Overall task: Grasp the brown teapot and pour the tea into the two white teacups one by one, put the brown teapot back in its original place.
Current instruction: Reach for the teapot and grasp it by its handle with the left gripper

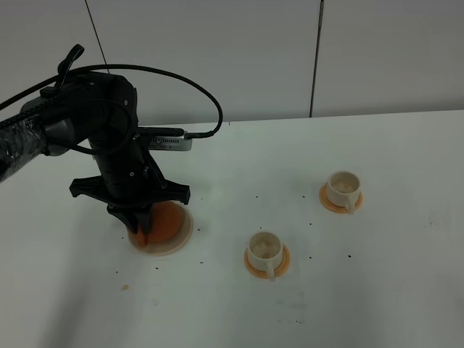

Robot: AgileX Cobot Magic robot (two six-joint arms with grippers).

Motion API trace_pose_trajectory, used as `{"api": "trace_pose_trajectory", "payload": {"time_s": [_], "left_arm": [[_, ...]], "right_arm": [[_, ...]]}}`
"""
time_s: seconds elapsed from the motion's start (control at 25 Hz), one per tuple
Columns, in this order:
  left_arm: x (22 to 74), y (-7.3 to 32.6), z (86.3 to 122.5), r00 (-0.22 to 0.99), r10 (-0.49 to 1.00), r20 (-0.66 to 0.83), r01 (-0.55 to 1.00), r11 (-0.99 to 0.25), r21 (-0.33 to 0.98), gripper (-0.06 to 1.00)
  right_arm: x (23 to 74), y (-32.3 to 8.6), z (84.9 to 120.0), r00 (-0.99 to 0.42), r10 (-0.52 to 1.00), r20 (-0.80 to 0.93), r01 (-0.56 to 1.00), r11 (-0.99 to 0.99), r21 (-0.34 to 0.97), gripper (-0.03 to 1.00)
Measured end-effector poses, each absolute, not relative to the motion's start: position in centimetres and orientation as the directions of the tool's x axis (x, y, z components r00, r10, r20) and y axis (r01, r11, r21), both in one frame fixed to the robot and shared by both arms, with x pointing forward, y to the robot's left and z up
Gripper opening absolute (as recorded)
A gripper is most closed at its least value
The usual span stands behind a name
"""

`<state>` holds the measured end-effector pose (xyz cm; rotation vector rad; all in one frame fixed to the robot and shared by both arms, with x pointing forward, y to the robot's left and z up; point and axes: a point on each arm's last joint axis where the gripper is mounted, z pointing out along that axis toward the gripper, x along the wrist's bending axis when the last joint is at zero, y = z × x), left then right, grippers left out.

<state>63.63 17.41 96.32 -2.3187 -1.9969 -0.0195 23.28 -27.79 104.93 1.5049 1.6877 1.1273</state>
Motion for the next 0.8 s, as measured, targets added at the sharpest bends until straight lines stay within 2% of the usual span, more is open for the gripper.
{"api": "trace_pose_trajectory", "payload": {"time_s": [0.36, 0.8], "left_arm": [[63.5, 17.3, 96.3, 0.16, 0.986, 0.048, 0.985, -0.157, -0.067, 0.17], [63.5, 17.0, 93.7, 0.167, 0.986, 0.022, 0.977, -0.162, -0.141, 0.17]], "right_arm": [[23.3, -27.8, 104.9, -0.172, 0.98, 0.097, 0.465, -0.006, 0.885, 0.24], [23.3, -27.8, 104.9, -0.172, 0.98, 0.097, 0.465, -0.006, 0.885, 0.24]]}}
